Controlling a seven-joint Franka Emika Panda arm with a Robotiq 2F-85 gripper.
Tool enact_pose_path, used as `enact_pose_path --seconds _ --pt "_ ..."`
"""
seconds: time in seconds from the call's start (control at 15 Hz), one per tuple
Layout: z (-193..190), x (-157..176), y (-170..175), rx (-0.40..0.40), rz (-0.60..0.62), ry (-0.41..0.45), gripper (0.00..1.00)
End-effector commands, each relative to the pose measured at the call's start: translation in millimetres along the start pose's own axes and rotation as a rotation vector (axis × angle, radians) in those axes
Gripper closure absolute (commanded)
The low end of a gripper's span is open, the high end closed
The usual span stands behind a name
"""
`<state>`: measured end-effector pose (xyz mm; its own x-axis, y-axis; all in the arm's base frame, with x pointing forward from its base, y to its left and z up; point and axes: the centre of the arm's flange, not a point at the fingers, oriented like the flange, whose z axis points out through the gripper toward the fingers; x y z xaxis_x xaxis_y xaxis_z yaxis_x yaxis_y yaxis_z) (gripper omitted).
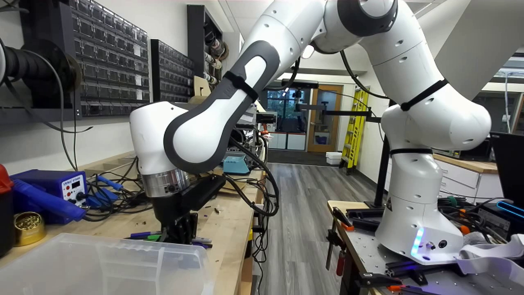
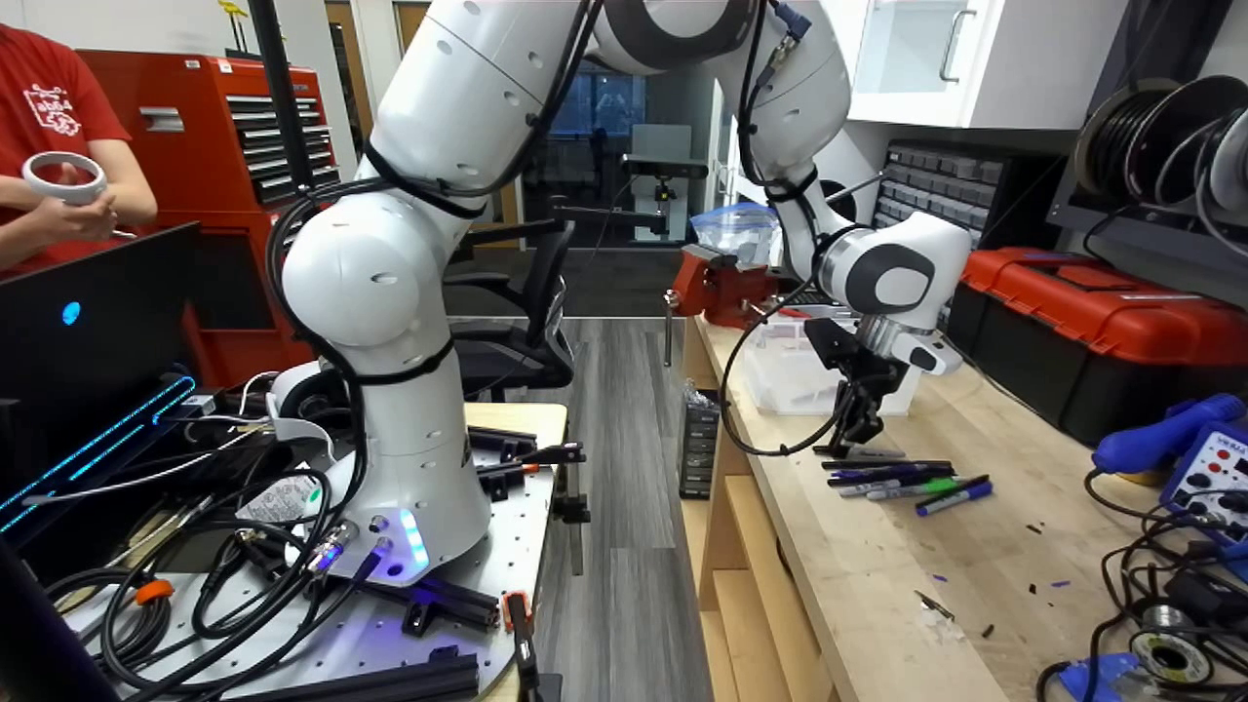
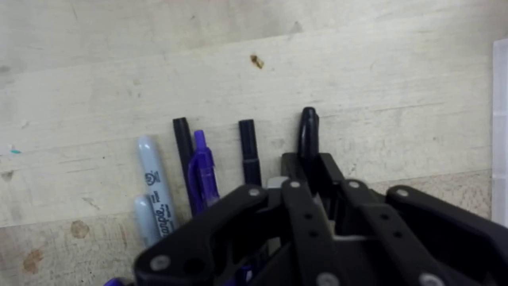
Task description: Put a pen in the storage box
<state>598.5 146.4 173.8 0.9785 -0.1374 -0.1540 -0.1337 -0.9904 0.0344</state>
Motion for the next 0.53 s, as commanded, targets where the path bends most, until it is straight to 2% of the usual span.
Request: enact_pose_path --seconds 0.0,0.27,0.47 --pt "-13 0 11 0.029 -0.017 -0.007 0.96" --pt "-46 -4 19 0.066 -0.041 0.045 0.96" --pt "-88 -8 17 0.105 -0.058 0.112 0.96"
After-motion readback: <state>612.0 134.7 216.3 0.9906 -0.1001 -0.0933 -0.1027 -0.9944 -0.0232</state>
